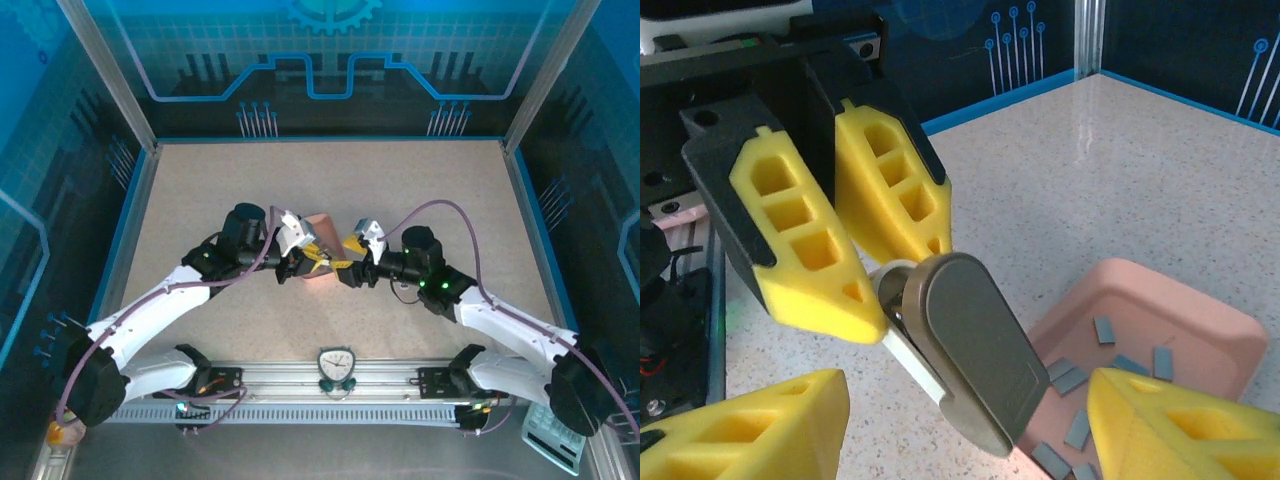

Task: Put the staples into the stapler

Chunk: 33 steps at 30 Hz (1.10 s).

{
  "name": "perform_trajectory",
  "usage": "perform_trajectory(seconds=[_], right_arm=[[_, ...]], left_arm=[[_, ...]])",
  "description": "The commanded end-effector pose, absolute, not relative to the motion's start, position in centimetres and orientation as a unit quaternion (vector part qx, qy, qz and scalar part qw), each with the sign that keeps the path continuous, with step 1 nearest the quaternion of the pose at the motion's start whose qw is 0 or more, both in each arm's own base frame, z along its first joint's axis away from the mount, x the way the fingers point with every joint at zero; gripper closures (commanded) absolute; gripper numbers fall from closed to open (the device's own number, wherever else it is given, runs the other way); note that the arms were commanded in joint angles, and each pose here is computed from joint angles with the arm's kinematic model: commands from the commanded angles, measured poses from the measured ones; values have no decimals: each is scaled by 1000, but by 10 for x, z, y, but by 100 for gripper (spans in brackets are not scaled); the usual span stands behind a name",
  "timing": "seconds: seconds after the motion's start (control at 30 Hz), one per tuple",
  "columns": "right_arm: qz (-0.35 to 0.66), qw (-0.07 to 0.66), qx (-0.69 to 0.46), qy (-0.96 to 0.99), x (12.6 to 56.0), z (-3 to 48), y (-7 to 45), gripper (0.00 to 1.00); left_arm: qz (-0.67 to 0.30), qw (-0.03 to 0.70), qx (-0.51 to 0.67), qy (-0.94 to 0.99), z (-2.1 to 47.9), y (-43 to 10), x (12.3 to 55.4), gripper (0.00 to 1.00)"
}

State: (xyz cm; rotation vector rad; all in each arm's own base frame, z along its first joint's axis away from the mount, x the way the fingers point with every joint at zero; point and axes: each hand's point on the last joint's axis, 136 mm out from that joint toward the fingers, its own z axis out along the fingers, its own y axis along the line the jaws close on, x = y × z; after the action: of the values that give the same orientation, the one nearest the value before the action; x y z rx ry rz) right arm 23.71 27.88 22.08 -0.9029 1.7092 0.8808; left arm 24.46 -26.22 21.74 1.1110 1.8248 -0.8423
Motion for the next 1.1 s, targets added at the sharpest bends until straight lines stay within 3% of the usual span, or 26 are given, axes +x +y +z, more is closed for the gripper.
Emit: perform_trajectory(seconds=[0.0,0.3,0.57,1.07], right_arm=[[389,498,-374,679,238,242,293,35],[366,500,-340,707,260,236,293,37],[306,516,-219,770,297,224,249,44],[279,423,-192,840,279,158,220,44]], left_arm=[[-336,420,464,704,224,-263,238,93],[-328,415,473,704,218,-263,236,93],[-328,415,481,699,218,-265,232,94],[-321,439,481,688,227,-262,232,94]])
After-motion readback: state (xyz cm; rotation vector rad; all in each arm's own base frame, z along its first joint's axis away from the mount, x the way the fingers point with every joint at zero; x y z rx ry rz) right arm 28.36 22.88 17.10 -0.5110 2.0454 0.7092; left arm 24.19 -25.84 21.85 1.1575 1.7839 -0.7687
